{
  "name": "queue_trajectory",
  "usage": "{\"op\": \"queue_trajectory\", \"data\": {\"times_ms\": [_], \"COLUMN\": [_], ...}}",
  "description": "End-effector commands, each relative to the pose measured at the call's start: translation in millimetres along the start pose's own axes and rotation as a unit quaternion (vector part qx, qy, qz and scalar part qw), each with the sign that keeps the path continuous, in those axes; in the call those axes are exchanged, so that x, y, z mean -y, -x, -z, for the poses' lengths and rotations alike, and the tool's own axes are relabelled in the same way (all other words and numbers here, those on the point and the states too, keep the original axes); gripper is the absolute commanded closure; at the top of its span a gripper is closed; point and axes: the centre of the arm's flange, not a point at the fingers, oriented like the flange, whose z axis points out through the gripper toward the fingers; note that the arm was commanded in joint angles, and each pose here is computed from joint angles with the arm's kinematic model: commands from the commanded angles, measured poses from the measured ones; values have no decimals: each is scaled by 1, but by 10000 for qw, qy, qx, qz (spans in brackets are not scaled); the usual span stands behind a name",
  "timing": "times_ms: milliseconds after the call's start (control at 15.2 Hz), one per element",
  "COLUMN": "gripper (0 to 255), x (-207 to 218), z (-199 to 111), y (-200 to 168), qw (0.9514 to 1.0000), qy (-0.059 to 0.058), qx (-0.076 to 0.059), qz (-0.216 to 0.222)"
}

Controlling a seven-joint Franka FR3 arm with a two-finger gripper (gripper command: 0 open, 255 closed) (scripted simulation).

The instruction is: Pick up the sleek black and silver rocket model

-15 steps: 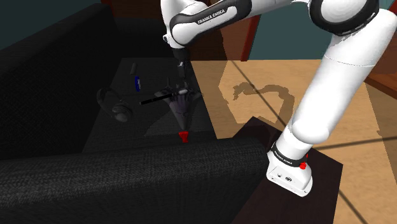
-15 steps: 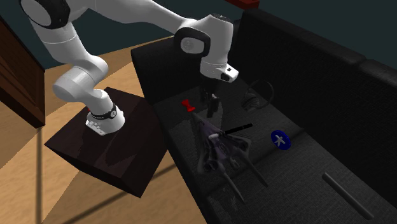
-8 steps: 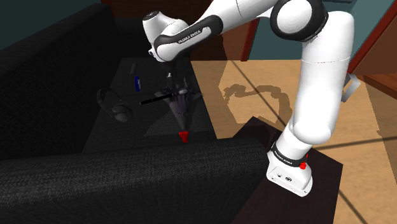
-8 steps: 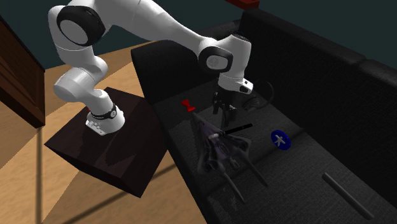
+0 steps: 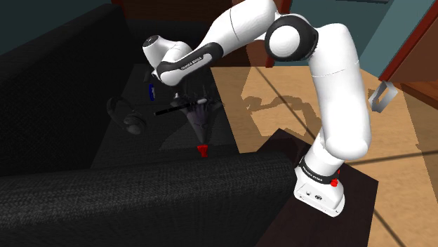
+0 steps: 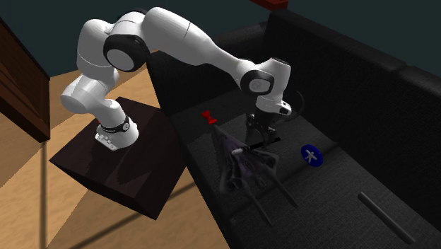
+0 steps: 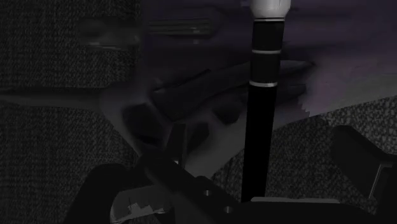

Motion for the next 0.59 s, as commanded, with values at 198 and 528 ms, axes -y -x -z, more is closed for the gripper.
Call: {"op": "queue_trajectory", "data": {"times_ms": [198,528], "gripper": [0,255], "x": [5,7], "z": [-25,-33], "y": [-12,-15], "qw": [10000,10000], "qy": [12,11], "qx": [8,8], "qz": [21,20]}}
